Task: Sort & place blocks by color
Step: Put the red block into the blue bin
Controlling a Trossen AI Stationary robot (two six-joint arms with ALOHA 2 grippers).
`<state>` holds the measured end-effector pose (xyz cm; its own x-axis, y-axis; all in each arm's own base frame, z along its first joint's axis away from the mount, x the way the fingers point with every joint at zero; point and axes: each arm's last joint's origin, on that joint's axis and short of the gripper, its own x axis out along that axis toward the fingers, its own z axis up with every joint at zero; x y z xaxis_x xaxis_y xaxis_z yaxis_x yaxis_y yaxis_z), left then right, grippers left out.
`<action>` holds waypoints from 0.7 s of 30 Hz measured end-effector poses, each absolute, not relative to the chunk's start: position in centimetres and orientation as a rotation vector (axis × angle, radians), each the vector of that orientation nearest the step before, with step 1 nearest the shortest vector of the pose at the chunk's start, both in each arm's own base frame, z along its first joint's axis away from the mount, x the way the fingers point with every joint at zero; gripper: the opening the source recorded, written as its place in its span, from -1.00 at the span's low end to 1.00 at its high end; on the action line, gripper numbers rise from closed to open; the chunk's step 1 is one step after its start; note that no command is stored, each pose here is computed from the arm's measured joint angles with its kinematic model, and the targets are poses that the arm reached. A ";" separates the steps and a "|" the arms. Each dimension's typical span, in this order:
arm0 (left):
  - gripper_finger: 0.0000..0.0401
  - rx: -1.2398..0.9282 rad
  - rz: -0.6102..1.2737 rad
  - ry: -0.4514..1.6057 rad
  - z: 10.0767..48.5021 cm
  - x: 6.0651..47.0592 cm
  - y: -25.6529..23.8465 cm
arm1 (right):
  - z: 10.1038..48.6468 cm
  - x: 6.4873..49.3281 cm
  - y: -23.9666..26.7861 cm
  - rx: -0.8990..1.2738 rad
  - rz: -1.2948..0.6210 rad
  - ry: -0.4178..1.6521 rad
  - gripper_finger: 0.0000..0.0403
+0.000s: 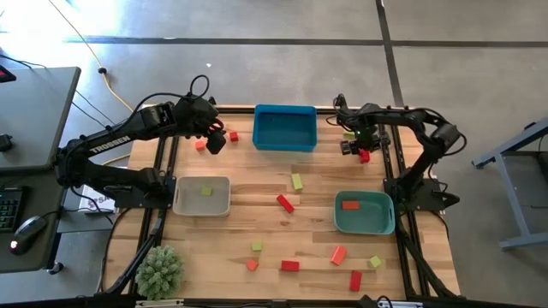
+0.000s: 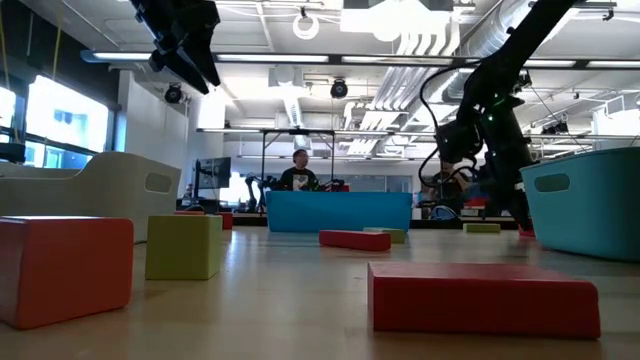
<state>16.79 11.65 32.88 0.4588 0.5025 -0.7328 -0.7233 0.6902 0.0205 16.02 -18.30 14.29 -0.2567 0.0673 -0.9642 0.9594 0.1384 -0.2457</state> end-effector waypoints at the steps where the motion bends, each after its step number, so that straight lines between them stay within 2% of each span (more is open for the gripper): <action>1: 0.15 -0.314 0.770 0.785 32.9 16.8 11.7 | 14.2 16.0 -18.4 1.043 -1.252 1.520 -0.08; 5: 0.15 -0.314 0.770 0.785 32.9 16.8 11.7 | 14.1 16.0 -18.5 1.030 -1.237 1.521 -0.16; 10: 0.16 -0.314 0.771 0.784 32.9 16.8 11.7 | 14.2 16.0 -18.5 1.010 -1.215 1.533 -0.48; 16: 0.15 -0.313 0.773 0.766 33.0 16.9 11.7 | 14.5 16.0 -18.4 0.976 -1.160 1.544 -0.49; 21: 0.16 -0.339 0.791 0.732 33.1 17.1 11.8 | 16.0 15.9 -18.1 0.982 -1.138 1.468 -0.49</action>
<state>17.07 11.84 33.11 0.4790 0.5216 -0.7061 -0.7443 0.6678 -0.0117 15.85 -18.10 16.04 -0.1772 0.0247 -0.9839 0.9589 0.2294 -0.1670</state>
